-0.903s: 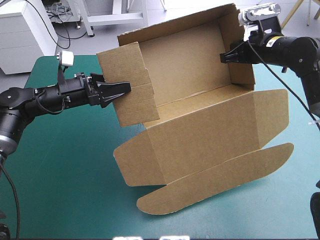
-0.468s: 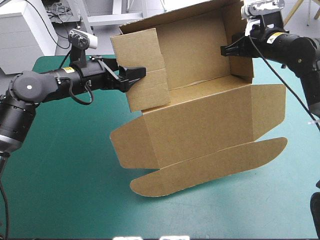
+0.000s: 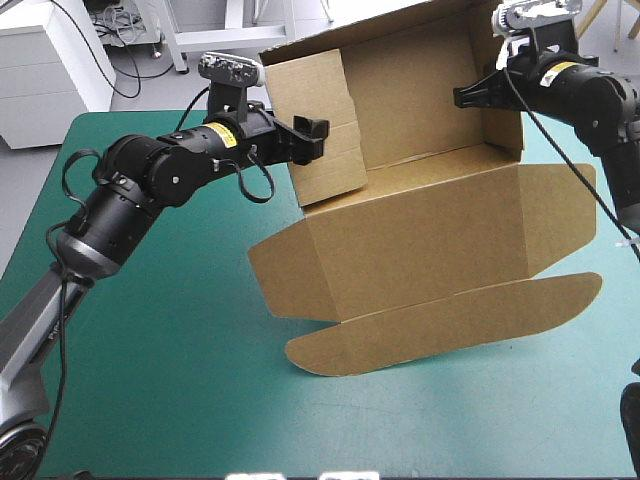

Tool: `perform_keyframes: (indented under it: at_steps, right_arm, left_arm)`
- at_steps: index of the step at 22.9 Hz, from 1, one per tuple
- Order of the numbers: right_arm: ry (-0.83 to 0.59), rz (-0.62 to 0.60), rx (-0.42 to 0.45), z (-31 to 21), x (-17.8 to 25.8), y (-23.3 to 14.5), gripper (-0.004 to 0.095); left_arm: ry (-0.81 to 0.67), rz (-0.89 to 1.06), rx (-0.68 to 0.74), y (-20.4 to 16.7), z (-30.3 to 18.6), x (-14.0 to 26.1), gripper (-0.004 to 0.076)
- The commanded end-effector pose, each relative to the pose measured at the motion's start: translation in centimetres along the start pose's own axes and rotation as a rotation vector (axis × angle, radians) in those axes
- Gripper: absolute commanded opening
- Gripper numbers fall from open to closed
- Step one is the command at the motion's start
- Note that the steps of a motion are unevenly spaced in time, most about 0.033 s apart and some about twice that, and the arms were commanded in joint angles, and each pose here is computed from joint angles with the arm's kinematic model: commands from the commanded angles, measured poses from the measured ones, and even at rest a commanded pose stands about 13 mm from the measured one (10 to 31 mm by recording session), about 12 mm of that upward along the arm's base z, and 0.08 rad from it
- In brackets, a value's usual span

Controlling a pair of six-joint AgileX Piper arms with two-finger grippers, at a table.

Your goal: Fold the box

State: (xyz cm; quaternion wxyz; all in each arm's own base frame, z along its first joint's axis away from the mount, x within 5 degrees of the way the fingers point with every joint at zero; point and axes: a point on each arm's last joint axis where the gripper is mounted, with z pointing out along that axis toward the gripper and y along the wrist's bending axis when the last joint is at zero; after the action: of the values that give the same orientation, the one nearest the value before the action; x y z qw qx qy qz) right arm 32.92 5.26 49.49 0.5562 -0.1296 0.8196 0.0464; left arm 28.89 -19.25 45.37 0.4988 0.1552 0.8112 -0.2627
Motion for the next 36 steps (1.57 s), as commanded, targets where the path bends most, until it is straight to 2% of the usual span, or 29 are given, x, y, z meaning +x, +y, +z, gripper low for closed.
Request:
perform_keyframes:
  at_steps: [1,4,13,16,20,25,29,32,36]
  right_arm:
    - [-0.171,0.083,-0.027,-2.9,-2.3,0.4,0.0003]
    - [-0.171,0.087,-0.028,-2.9,-2.3,0.4,0.0003]
    - [-0.167,0.1,-0.027,-2.6,-2.3,0.4,0.0003]
    - [-0.141,0.114,-0.043,-2.4,-2.0,0.5,0.0001]
    - [-0.043,0.111,-0.06,-1.9,-1.1,0.7,0.0001]
    - [0.28,0.131,-0.115,2.9,2.7,1.0,0.0001]
    - [0.462,0.162,-0.166,7.9,5.9,1.7,0.0001]
    - [0.591,0.155,-0.206,11.3,8.4,4.0,0.0001]
    - [0.631,0.135,-0.195,14.3,10.2,7.5,0.0001]
  left_arm:
    - [-0.196,-0.062,0.05,-1.5,-1.1,-2.3,0.0505]
    - [-0.217,-0.064,0.044,-2.0,-0.4,-2.2,0.0413]
    - [-0.248,-0.034,0.076,-3.4,0.1,-2.0,0.0062]
    - [-0.232,-0.038,0.074,-3.4,0.4,-1.8,-0.001]
    - [-0.145,-0.05,0.033,-2.6,1.4,-0.9,-0.001]
    - [0.089,-0.085,-0.141,2.0,3.3,1.2,-0.001]
    - [0.126,-0.092,-0.2,4.2,4.6,1.7,-0.001]
    - [0.202,-0.061,-0.247,5.0,6.2,2.7,-0.001]
    - [0.346,-0.058,-0.294,6.0,8.6,4.7,-0.001]
